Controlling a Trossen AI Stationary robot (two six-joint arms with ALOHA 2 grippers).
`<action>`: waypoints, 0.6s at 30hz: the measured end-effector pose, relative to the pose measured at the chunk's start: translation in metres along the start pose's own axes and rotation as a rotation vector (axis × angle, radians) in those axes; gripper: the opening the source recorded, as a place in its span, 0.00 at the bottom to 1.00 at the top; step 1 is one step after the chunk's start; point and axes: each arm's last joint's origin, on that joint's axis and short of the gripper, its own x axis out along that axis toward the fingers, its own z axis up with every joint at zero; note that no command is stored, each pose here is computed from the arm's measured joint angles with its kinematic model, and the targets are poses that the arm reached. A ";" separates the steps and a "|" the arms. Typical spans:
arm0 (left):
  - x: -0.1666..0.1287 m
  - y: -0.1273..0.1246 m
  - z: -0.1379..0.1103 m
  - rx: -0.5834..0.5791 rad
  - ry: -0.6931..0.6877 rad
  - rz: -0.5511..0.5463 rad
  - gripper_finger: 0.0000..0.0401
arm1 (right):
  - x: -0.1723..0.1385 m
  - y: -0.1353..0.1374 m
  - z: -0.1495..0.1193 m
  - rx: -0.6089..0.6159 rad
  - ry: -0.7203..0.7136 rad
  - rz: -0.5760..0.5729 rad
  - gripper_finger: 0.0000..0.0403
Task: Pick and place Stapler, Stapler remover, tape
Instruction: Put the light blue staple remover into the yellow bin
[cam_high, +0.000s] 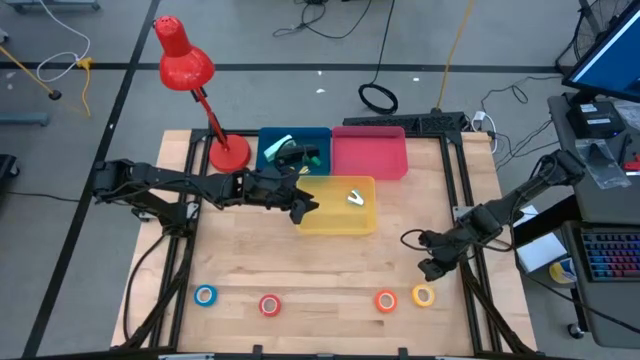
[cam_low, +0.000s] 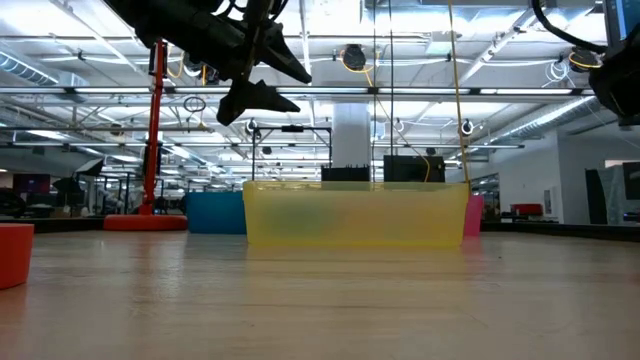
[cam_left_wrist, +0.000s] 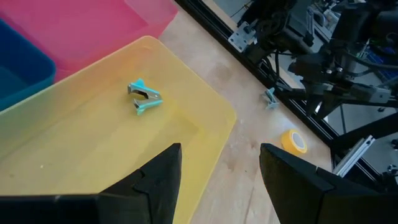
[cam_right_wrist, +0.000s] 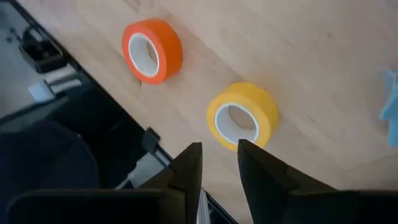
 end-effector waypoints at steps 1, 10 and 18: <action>0.000 0.000 0.000 0.000 0.000 0.000 0.54 | 0.000 0.000 0.000 -0.007 0.016 -0.002 0.23; 0.000 0.000 0.000 0.000 0.000 0.000 0.54 | 0.001 -0.006 0.000 -0.006 0.009 -0.073 0.24; 0.000 0.000 0.000 -0.002 0.003 0.002 0.54 | -0.004 -0.004 -0.005 0.020 -0.026 -0.155 0.24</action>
